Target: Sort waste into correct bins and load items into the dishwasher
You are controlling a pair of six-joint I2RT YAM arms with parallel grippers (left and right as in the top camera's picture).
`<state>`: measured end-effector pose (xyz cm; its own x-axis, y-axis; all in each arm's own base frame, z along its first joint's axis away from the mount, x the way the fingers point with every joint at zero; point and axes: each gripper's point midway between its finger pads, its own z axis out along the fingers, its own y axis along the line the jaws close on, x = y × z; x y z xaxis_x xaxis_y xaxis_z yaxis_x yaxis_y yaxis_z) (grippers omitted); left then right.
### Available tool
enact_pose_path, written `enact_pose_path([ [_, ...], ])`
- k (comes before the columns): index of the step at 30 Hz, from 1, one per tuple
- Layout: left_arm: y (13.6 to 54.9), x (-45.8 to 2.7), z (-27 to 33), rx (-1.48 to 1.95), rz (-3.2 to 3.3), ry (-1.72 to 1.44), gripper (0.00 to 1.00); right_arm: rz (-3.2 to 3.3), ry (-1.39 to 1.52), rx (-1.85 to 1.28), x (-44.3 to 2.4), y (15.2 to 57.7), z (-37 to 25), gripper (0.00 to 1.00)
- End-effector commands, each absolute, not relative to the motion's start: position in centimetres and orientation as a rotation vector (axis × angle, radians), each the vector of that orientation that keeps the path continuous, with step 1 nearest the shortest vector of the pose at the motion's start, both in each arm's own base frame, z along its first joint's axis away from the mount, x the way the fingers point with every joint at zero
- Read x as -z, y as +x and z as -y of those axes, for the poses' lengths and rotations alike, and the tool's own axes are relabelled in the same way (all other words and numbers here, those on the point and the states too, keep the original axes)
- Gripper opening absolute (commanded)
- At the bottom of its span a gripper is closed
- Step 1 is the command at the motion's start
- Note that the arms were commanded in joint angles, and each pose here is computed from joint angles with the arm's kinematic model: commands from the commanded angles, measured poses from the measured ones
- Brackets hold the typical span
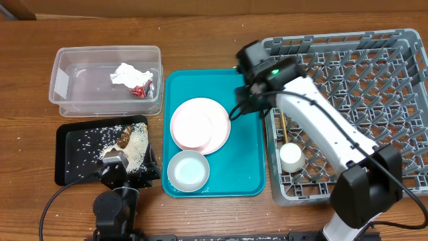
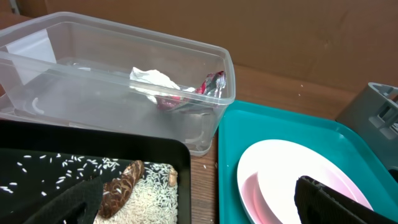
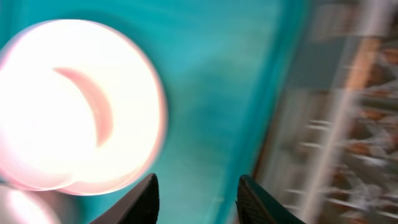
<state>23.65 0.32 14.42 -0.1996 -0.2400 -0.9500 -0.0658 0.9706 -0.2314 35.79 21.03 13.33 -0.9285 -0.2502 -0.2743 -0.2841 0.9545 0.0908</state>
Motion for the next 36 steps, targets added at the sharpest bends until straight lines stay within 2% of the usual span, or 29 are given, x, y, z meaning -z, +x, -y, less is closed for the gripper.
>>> enact_pose_path([
  [1,23.7,-14.5,-0.1,0.181,-1.762,-0.233,1.0,-2.835,-0.32,-0.349,-14.6,34.7,-24.2,0.47],
  [6,23.7,-14.5,-0.1,0.181,-1.762,-0.233,1.0,-2.824,-0.239,-0.425,-13.7,33.9,-27.2,0.53],
  [18,23.7,-14.5,-0.1,0.181,-1.762,-0.233,1.0,-2.936,-0.03,-0.498,-6.6,32.8,-29.7,0.52],
  [20,23.7,-14.5,-0.1,0.181,-1.762,-0.233,1.0,-2.962,0.073,-0.493,-5.7,32.7,-29.6,0.45],
  [24,23.7,-14.5,-0.1,0.181,-1.762,-0.233,1.0,-2.973,0.116,-0.474,-3.4,32.8,-29.9,0.42],
  [27,23.7,-14.5,-0.1,0.181,-1.762,-0.234,1.0,-2.983,0.12,-0.467,-2.9,32.8,-29.8,0.15],
  [29,23.7,-14.5,-0.1,0.181,-1.762,-0.233,1.0,-2.966,0.131,-0.475,-3.4,33.3,-29.6,0.05],
  [36,23.7,-14.5,-0.1,0.181,-1.762,-0.233,1.0,-2.818,0.196,-0.532,-10.1,35.9,-27.6,0.04],
])
